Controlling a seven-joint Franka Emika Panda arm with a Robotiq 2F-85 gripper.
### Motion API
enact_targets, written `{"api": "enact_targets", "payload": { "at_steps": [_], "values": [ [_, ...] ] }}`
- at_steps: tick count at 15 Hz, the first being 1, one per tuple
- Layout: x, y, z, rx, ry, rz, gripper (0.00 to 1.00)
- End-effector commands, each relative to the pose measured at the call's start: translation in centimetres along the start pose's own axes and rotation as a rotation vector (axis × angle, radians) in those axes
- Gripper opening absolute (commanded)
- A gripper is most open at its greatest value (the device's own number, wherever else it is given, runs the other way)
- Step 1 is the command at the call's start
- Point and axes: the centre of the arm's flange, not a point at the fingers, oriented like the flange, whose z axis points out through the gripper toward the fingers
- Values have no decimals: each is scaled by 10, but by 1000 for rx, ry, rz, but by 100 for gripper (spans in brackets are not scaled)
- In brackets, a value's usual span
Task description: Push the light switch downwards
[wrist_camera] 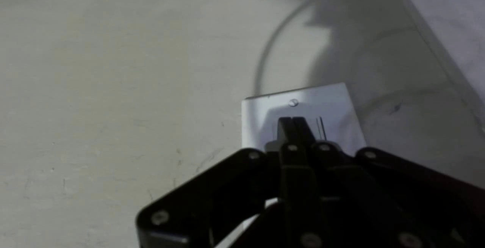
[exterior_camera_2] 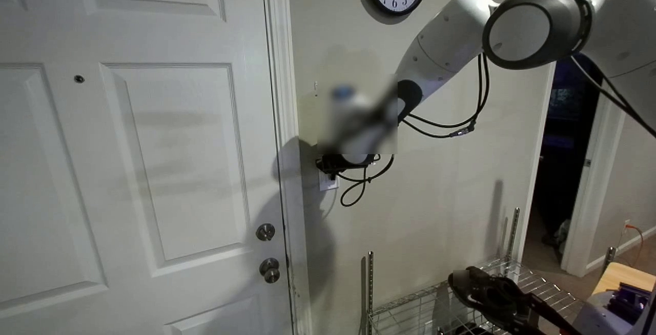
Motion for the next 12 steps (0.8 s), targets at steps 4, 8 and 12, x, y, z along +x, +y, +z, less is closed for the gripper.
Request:
{"api": "enact_targets", "payload": {
  "at_steps": [4,8,12],
  "values": [
    [-9,-2,0,-1,64,38,2],
    [-19,-8,6,8,42,54,2],
    [-38,-19,16,43,53,39,2]
  ]
}}
